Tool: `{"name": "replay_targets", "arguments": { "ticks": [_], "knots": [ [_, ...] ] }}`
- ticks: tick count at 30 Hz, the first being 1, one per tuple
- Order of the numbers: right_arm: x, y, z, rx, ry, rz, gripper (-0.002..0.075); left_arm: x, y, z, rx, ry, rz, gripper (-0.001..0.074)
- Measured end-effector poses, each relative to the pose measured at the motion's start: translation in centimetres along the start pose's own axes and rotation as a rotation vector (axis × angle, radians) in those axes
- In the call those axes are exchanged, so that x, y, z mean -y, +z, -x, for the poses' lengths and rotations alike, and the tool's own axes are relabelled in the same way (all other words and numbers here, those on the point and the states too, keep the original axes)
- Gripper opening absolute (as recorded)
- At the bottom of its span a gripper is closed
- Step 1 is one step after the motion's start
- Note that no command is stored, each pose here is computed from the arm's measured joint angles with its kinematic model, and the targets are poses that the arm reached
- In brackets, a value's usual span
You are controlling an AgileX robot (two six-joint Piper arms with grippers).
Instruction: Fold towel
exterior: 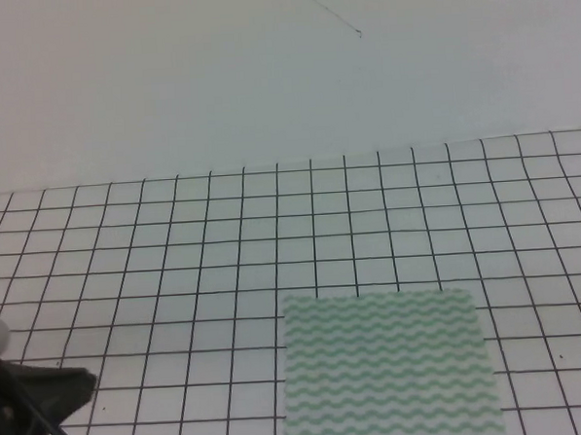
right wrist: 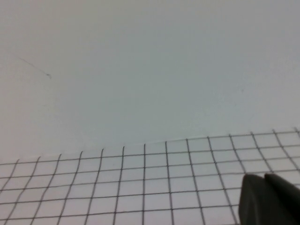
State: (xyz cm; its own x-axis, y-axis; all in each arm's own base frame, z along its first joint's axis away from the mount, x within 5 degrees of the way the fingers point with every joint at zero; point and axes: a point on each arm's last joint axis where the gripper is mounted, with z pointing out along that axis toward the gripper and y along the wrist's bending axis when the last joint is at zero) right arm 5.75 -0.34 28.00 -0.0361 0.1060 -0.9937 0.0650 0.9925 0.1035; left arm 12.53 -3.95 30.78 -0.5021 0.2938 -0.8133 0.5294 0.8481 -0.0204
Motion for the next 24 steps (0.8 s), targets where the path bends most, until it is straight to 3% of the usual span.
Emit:
{"name": "replay_targets", "arguments": {
  "ticks": [4, 7, 11, 14, 19, 24],
  "knots": [
    [-0.2, 0.1, -0.7, -0.050, 0.080, 0.025, -0.0003, 0.7, 2.4, 0.7, -0.003, 0.094, -0.161, -0.0001],
    [-0.3, 0.1, -1.0, -0.084, 0.044, 0.035, -0.0003, 0.8, 4.7, 0.8, -0.061, 0.071, -0.199, -0.0002],
    [-0.5, 0.0, -1.1, -0.098, 0.031, 0.052, -0.0003, 1.5, 7.7, 0.2, -0.163, 0.148, -0.249, 0.0016],
    [-0.5, 0.0, -1.4, -0.132, 0.022, 0.057, -0.0003, 2.5, 9.5, -0.3, -0.225, 0.259, -0.284, 0.0095],
    [-0.7, 0.0, -1.6, -0.154, 0.027, 0.082, -0.0003, 4.8, 12.0, -1.2, -0.281, 0.476, -0.343, 0.0297],
    [-0.8, 0.0, -1.6, -0.152, 0.018, 0.088, -0.0003, 7.1, 14.4, -2.2, -0.295, 0.701, -0.410, 0.0343]
  ]
}}
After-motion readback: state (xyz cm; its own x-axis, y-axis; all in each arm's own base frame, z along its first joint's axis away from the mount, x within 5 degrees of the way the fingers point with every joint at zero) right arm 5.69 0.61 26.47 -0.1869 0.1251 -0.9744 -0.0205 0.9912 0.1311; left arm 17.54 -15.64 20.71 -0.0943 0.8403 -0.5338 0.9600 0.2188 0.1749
